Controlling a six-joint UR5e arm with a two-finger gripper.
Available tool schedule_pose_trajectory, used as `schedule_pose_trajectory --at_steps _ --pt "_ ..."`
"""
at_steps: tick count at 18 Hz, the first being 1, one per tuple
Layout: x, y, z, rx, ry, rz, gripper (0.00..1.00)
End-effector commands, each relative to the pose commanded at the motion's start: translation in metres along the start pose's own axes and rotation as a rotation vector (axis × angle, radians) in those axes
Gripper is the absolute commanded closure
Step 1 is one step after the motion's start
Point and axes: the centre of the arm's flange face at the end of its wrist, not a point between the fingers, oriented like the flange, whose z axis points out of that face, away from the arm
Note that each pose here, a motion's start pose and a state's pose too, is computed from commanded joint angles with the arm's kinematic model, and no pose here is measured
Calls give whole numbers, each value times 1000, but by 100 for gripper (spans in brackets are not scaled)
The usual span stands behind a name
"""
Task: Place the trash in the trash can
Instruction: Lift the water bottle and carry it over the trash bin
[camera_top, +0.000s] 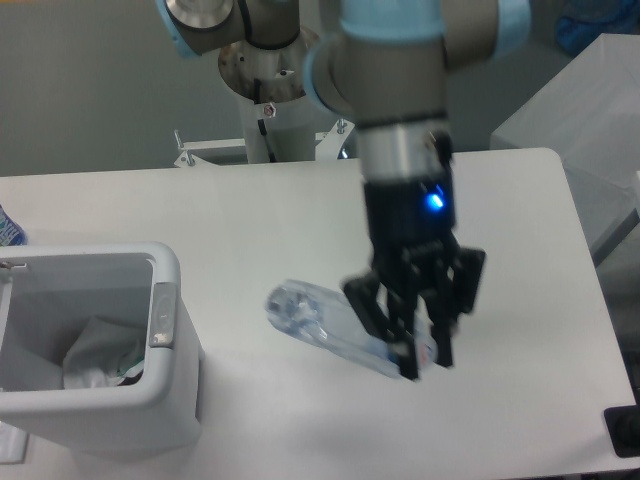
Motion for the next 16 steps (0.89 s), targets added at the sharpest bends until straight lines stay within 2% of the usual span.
schedule_pose_trajectory --at_steps 6,11,16 --pt "39 -2 -34 34 56 33 77" --pt "79 11 -41 20 115 66 77" --pt "120 35 -33 -20 173 109 77"
